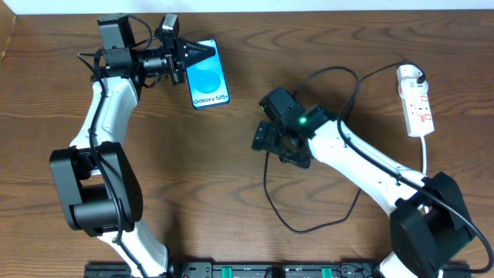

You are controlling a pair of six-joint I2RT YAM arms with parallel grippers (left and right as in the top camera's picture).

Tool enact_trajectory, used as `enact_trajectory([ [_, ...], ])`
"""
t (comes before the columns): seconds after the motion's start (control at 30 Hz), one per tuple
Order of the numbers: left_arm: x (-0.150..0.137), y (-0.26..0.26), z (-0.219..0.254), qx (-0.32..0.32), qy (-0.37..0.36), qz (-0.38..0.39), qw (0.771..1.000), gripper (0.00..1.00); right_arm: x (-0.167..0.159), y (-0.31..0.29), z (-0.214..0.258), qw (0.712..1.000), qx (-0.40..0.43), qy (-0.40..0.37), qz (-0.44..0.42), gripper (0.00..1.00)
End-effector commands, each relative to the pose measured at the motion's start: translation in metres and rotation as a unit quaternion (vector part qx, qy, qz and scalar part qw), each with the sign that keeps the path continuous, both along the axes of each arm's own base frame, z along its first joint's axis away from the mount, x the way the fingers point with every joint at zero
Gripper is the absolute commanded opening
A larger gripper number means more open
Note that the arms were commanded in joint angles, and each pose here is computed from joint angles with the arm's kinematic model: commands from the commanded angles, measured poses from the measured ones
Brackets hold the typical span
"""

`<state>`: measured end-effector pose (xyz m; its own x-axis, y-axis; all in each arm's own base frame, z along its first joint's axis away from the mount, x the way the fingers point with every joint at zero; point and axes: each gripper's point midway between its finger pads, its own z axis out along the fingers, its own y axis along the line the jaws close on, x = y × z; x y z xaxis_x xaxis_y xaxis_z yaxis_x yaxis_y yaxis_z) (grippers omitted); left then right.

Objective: Plug charger to phone and switch on socket
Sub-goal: 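Move the right gripper over the black cable's plug end on the table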

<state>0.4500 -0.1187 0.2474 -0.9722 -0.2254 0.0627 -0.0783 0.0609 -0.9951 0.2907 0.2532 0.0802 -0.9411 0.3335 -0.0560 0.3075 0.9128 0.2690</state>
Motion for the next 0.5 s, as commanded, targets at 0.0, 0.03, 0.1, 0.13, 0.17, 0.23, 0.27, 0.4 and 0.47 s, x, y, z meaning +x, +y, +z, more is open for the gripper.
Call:
enact_trajectory([
  [0.0, -0.009, 0.000, 0.015, -0.009, -0.022, -0.016, 1.000, 0.07, 0.005, 0.009, -0.002, 0.999, -0.021, 0.002, 0.036, 0.95],
  [0.03, -0.009, 0.000, 0.015, -0.009, -0.022, -0.016, 1.000, 0.07, 0.006, 0.011, -0.003, 0.999, -0.024, 0.005, 0.042, 0.95],
  [0.1, -0.009, 0.000, 0.015, -0.009, -0.022, -0.016, 1.000, 0.07, 0.005, 0.011, -0.009, 0.998, -0.035, 0.018, 0.045, 0.95],
  [0.13, -0.009, 0.000, 0.015, -0.009, -0.022, -0.016, 1.000, 0.07, 0.005, 0.012, -0.012, 0.998, -0.038, 0.022, 0.045, 0.94],
  [0.17, -0.009, 0.000, 0.015, -0.009, -0.022, -0.016, 1.000, 0.08, 0.005, 0.012, -0.016, 0.998, -0.041, 0.026, 0.045, 0.94],
  [0.23, -0.009, 0.000, 0.015, -0.009, -0.022, -0.016, 1.000, 0.07, 0.004, 0.012, -0.026, 0.997, -0.048, 0.034, 0.045, 0.92],
  [0.27, -0.009, 0.000, 0.015, -0.009, -0.022, -0.016, 1.000, 0.07, 0.005, 0.013, -0.030, 0.997, -0.049, 0.036, 0.045, 0.91],
  [0.4, -0.009, 0.000, 0.015, -0.009, -0.022, -0.016, 1.000, 0.07, 0.008, 0.016, -0.044, 0.997, -0.052, 0.040, 0.045, 0.89],
  [0.47, -0.009, 0.000, 0.015, -0.009, -0.022, -0.016, 1.000, 0.07, 0.009, 0.016, -0.048, 0.997, -0.055, 0.041, 0.045, 0.89],
])
